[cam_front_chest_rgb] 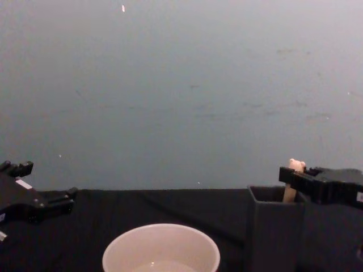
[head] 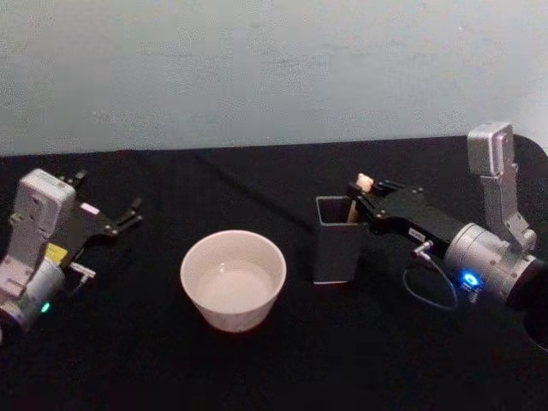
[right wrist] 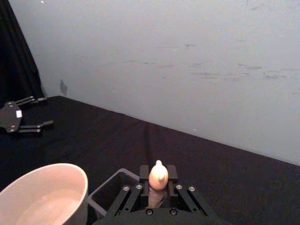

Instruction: Pick up the stirring spoon with one hand, stir inside the cup, then place it back in its original position.

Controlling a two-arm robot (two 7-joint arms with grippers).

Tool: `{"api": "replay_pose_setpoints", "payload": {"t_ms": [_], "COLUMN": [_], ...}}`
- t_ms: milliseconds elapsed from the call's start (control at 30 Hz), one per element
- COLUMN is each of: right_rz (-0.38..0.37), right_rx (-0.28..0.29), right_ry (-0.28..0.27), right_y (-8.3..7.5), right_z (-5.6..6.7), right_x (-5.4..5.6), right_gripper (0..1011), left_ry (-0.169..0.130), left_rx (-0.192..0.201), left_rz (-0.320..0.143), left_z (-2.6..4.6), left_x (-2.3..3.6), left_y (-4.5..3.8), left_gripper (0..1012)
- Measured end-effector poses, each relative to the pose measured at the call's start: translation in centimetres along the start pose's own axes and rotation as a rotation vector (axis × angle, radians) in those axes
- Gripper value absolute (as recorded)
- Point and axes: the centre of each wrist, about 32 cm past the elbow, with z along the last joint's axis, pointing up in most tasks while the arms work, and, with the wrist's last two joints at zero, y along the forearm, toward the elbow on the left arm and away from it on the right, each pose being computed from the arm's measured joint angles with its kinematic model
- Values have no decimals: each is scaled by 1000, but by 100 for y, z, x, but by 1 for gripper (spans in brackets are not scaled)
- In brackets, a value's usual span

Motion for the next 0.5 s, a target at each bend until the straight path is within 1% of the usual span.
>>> {"api": "replay_pose_setpoints", "payload": {"t_ms": [133, 233, 500], "right_rz": [10, 21, 65], "right_rx": [5, 13, 80], "right_ry": [-1, -16, -123], "right_y": [0, -2, -32], "right_z": [7, 23, 129], "right_x": [-17, -41, -101], "right_gripper": [215, 215, 215], "left_ry": [0, 0, 0], "left_rx": [0, 0, 0], "left_rz": [0, 0, 0], "left_z": [0, 0, 0], "left_x": [0, 0, 0], "left_y": [0, 0, 0], "left_gripper": [1001, 1001, 1001]}}
